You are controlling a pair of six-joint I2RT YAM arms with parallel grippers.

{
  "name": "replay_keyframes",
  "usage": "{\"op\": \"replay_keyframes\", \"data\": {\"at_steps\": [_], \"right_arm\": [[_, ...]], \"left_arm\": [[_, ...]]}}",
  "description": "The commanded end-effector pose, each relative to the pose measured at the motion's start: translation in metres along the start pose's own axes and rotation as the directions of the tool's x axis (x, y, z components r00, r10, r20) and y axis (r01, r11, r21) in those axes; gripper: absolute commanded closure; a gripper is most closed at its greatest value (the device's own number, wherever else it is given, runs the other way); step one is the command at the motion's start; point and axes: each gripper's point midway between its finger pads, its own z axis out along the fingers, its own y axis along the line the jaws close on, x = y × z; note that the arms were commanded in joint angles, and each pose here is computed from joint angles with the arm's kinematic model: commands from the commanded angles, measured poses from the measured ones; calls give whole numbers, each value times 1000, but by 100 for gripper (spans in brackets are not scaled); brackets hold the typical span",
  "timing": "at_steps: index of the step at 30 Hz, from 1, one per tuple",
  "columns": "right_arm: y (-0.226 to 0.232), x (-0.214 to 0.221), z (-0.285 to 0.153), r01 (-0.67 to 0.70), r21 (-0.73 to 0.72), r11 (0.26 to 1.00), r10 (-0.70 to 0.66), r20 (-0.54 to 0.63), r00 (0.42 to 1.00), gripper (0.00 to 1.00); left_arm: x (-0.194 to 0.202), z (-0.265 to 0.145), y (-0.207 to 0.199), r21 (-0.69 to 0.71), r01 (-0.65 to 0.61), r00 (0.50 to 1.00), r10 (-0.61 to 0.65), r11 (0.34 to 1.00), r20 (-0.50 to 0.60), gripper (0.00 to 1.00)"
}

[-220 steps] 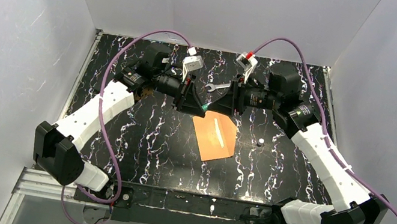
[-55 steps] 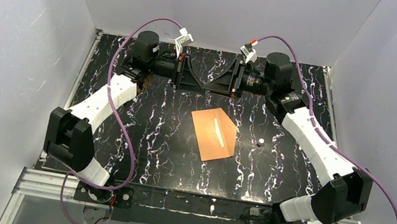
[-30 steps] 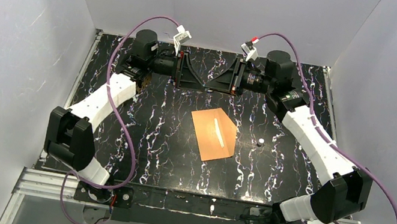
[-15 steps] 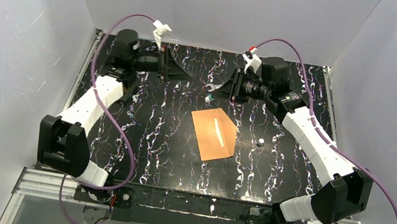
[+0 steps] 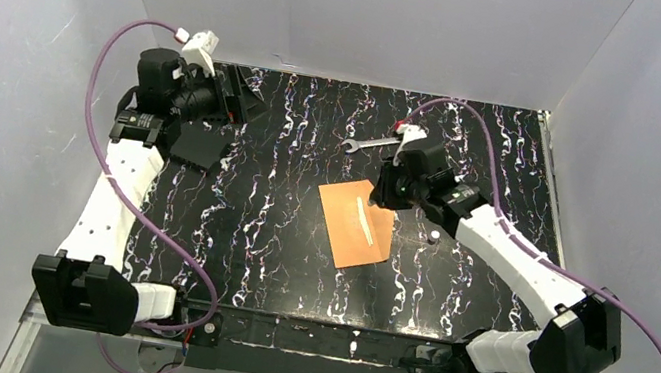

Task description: Place the letter into the envelope and seal it

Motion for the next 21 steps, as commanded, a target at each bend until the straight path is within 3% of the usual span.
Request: {"op": "replay_keyframes", "data": {"at_steps": [1,2,4,10,11,16,21], "right_arm": [[-5,5,10,73,142,987,-76,17,997,99],[-3,10,14,80,152,985,-82,9,997,99],[2,18,22,89,161,983,-92,11,996,99],[0,35,42,75,211,975,-77,-1,997,99],[-3,38,43,68,230,971,-69,-3,998,99],[-21,61,50,7,322,947,12,-56,998,99],[1,52,59,-56,218,974,60,-15,998,99]], "left_arm": [[53,16,5,34,242,957,-233,970,-175,22],[70,24,-4,74,358,909,-329,931,-257,29],[101,41,-11,54,436,851,-392,898,-349,33],[179,95,-49,-26,432,771,-385,901,-507,31],[187,104,-50,-47,428,766,-389,903,-512,34],[216,148,-38,-186,447,715,-474,875,-513,74],[240,176,-26,-210,469,681,-503,858,-532,81]]}}
